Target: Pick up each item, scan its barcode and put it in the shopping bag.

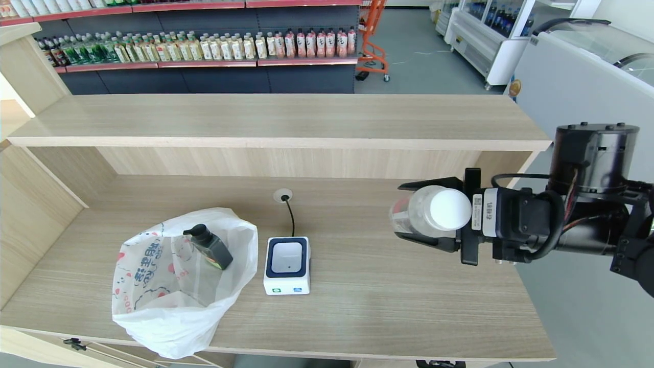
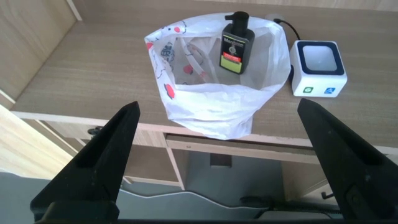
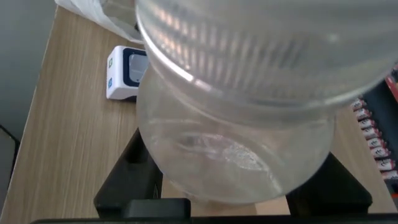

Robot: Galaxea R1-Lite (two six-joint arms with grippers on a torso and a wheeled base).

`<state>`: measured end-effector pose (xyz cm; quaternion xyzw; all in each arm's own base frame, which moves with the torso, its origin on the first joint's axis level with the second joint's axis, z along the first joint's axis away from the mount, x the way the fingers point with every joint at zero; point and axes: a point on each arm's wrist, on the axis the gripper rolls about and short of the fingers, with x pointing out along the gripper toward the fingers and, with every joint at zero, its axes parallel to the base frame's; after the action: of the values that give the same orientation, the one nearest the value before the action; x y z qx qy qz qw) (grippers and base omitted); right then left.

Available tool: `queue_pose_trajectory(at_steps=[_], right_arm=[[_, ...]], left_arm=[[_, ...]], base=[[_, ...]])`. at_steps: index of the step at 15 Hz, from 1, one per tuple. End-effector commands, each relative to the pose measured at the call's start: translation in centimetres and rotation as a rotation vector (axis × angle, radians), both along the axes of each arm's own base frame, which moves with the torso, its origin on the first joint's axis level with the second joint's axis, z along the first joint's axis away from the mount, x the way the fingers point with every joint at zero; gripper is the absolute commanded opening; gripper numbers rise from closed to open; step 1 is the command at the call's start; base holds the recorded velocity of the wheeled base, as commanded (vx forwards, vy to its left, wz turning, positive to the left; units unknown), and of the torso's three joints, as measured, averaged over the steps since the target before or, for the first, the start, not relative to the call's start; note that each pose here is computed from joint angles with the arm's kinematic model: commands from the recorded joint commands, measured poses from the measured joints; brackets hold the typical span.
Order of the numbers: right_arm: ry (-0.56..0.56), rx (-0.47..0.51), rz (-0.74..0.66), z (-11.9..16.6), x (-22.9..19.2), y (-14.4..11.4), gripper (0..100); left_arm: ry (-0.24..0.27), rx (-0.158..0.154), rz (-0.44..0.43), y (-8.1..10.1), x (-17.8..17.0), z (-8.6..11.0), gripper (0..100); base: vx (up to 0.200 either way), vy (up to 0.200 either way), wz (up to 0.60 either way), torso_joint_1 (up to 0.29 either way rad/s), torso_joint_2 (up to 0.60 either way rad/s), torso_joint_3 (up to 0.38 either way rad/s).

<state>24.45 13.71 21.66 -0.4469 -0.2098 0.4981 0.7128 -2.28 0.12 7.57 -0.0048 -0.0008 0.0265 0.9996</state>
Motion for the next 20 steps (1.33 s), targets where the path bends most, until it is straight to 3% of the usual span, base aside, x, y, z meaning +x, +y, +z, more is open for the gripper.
queue_pose_trajectory(at_steps=[1,6,12,20], right_arm=[[0.003,-0.001,0.008,-0.1,0.1,0.3,0],[-0.004,-0.002,0.026,0.0,0.3,0.9,0],[0.061,-0.030,0.099,-2.5,1.6,1.6,0],[0.069,-0.058,0.111,-4.3,3.4,0.3,0]], left_arm=[[0.000,-0.003,0.001,0.0,0.0,0.0,100],[0.000,-0.001,0.001,0.0,0.0,0.0,100],[0.000,-0.001,0.001,0.0,0.0,0.0,100],[0.000,0.000,-0.001,0.0,0.0,0.0,100]], base=[[0.000,0.200,0.00,0.002,0.00,0.007],[0.000,0.200,0.00,0.003,0.00,-0.002],[0.000,0.200,0.00,0.003,0.00,0.001],[0.000,0.000,0.00,0.000,0.00,0.000]])
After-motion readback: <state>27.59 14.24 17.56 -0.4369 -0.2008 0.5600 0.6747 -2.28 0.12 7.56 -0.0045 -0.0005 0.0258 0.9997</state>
